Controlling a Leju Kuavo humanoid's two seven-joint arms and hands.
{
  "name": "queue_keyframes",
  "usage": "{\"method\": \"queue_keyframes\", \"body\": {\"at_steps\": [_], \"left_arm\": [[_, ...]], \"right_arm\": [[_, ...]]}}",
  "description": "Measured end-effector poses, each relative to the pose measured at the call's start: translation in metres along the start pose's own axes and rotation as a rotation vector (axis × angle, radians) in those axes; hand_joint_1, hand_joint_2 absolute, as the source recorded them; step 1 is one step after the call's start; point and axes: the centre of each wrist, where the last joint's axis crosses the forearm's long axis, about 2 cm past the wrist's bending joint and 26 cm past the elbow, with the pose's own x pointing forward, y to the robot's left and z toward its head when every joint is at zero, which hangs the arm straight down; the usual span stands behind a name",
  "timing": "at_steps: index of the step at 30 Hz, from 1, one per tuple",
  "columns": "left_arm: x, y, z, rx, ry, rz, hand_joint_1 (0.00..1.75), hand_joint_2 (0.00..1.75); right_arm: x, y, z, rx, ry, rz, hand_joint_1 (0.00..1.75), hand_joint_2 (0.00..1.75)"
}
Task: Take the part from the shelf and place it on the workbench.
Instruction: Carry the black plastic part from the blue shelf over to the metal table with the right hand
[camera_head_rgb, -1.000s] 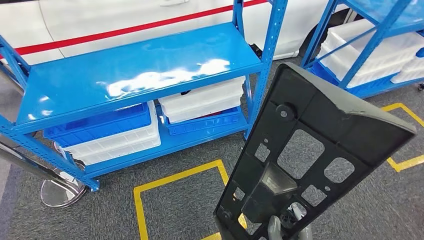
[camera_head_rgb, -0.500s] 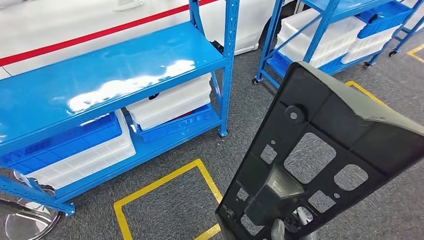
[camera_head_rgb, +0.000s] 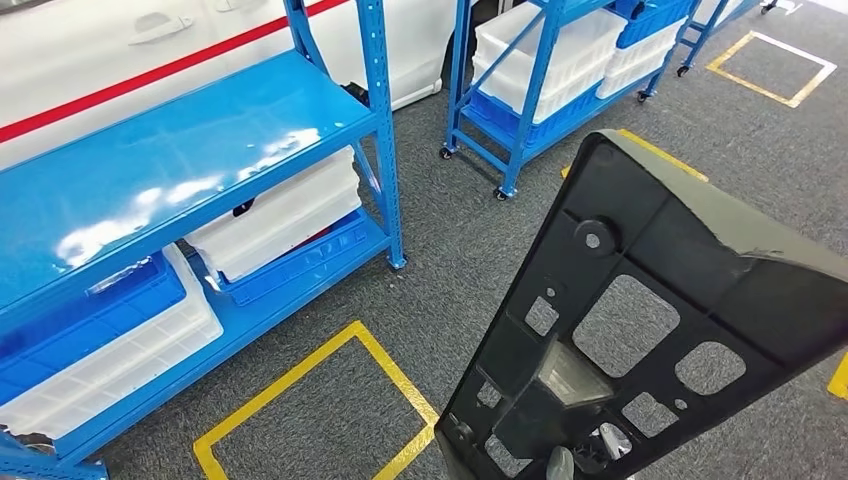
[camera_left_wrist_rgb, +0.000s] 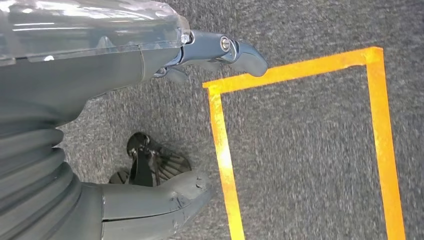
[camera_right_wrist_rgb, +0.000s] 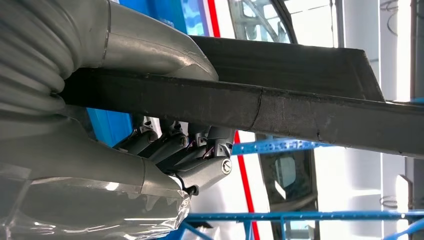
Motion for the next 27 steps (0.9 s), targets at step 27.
{"method": "queue_keyframes", "body": {"at_steps": [27], "left_arm": [[0.002, 0.013, -0.004, -0.024, 0.042, 0.0, 0.0, 1.75]], "right_arm": [[-0.002, 0.0, 0.01, -0.073, 0.038, 0.06, 1.75, 1.75]]}}
